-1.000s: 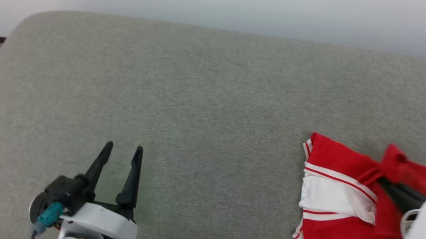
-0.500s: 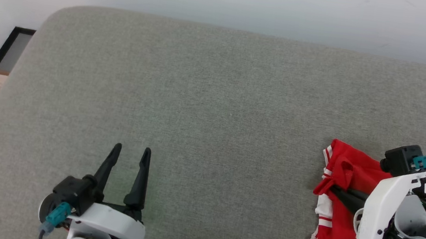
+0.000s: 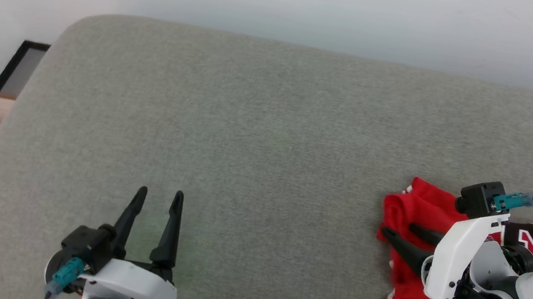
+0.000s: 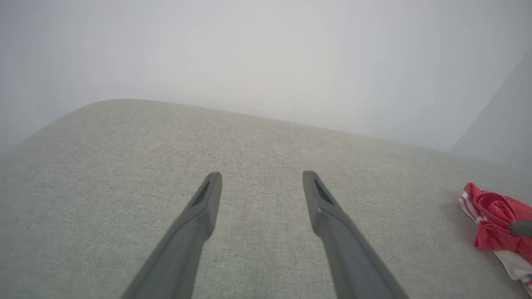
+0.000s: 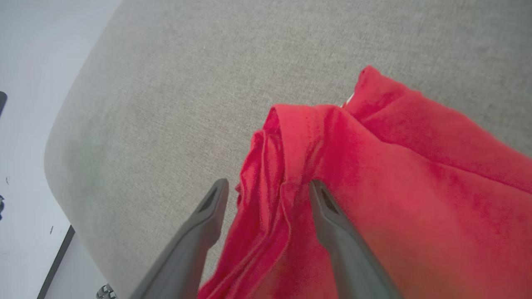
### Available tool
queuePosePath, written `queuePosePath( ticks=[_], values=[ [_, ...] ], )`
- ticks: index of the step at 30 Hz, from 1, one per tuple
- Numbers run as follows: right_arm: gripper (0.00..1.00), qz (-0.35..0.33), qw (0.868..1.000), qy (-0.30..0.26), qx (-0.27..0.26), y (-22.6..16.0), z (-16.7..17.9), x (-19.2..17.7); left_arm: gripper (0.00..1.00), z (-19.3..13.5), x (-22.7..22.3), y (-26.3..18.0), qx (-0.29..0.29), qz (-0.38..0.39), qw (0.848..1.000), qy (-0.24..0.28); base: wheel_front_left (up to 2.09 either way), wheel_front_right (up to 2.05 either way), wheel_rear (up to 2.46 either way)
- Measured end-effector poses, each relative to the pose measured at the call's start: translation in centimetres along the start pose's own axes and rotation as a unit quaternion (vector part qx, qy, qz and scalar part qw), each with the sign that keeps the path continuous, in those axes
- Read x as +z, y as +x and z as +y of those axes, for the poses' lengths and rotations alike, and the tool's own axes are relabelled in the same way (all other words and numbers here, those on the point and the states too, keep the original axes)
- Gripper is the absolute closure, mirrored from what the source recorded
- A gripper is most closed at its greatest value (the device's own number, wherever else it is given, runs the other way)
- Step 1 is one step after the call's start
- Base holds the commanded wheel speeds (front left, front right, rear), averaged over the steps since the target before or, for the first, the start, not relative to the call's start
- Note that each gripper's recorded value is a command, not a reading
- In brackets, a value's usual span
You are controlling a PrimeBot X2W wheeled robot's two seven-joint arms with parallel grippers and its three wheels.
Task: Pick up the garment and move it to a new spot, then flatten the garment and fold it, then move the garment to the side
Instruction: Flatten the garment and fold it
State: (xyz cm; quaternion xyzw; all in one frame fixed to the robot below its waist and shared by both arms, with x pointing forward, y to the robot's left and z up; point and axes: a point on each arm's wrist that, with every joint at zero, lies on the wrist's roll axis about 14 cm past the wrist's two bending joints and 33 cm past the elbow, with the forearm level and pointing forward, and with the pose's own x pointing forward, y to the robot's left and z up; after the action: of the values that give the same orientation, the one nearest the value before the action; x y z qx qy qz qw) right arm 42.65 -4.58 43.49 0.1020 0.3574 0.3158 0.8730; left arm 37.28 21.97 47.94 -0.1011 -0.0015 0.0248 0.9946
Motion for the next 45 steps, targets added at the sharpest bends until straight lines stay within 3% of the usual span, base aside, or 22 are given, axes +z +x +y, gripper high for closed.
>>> queuePosePath(
  ticks=[10, 16, 23, 27, 34, 45],
  values=[
    [0.0, -0.085, 0.996, 0.007, -0.009, -3.8, -1.3, 2.7, 0.0, -2.5, -0.8, 0.9, -0.045, 0.012, 0.999, -0.005, 0.0, 0.0, 0.0],
    [0.0, -0.144, 0.987, -0.008, -0.076, -6.8, -5.6, 3.0, 0.0, -4.6, -1.5, 1.9, -0.078, 0.022, 0.997, -0.013, 0.0, 0.0, 0.0],
    [0.0, -0.217, 0.963, -0.045, -0.152, -9.9, -9.4, 2.8, 0.0, -5.8, -2.3, 2.5, -0.096, 0.033, 0.995, -0.016, 0.0, 0.0, 0.0],
    [0.0, -0.268, 0.943, -0.045, -0.191, -11.9, -11.0, 2.9, 0.0, -5.9, -2.6, 2.2, -0.101, 0.038, 0.994, -0.005, 0.0, 0.0, 0.0],
    [0.0, -0.331, 0.917, -0.043, -0.219, -14.7, -11.1, 3.1, 0.0, -5.5, -1.2, 1.6, -0.099, 0.017, 0.995, 0.017, 0.0, 0.0, 0.0],
    [0.0, -0.379, 0.894, -0.031, -0.236, -18.3, -10.4, 2.1, 0.0, -5.3, 0.6, -1.0, -0.097, -0.013, 0.995, 0.038, 0.0, 0.0, 0.0]
  ],
)
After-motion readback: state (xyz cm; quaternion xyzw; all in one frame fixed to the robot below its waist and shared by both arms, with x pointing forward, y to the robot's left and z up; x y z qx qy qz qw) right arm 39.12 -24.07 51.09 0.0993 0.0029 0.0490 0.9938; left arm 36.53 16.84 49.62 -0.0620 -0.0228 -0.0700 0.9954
